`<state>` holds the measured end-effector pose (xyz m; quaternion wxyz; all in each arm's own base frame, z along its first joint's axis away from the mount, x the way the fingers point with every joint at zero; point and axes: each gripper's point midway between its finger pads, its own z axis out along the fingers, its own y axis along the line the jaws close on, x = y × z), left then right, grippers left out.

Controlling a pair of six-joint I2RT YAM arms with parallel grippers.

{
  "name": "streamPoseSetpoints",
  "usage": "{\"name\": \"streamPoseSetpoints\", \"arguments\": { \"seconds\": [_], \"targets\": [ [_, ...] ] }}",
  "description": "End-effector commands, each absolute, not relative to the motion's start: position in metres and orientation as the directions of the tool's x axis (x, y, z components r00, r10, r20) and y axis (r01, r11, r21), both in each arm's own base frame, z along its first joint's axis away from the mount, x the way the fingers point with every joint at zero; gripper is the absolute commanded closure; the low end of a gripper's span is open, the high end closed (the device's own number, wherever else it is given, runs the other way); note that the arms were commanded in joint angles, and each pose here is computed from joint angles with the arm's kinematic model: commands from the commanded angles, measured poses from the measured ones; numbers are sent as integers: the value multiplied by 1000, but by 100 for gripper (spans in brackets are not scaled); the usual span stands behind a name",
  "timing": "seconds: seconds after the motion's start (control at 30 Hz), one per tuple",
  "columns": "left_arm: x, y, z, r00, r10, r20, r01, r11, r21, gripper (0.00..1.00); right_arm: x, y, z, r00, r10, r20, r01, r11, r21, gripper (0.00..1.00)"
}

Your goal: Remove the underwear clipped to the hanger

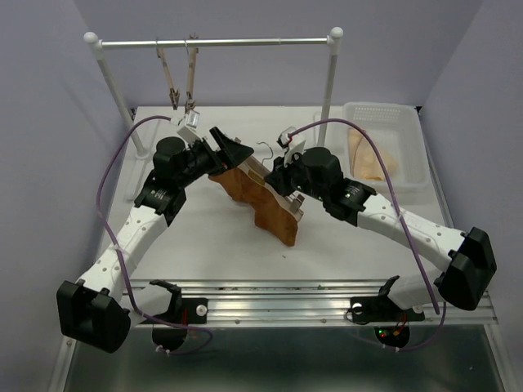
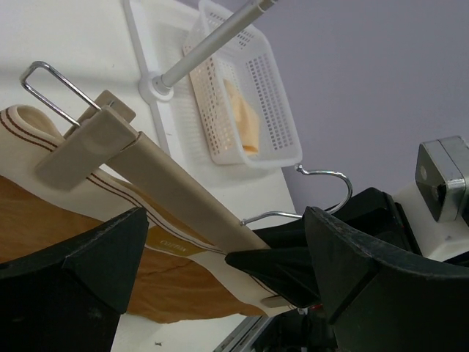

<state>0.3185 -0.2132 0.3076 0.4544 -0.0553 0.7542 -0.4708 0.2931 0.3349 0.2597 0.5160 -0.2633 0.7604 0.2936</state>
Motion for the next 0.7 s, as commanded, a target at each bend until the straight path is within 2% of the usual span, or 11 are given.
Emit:
{"name": "streamPoseSetpoints", "arguments": {
  "seconds": [0.0,0.23,0.53,0.67],
  "targets": [
    [315,-217,343,-511,-554,-657,434,494,-754,1,293,339,314,-245,58,-968,-717,661,221,99],
    [323,-227,335,-550,-547,-631,430,462,-776,1,283,348,318,-266,86,-960,-753,603,263,99],
    [326,-240,321,-592,-516,-619,415,463,-783,1,289,345,327,-241,117,-964,-737,624,260,99],
    [330,-245,316,-593,-520,-614,404,467,-786,1,281,355,331,-240,128,-962,-782,562,270,99]
  ]
}}
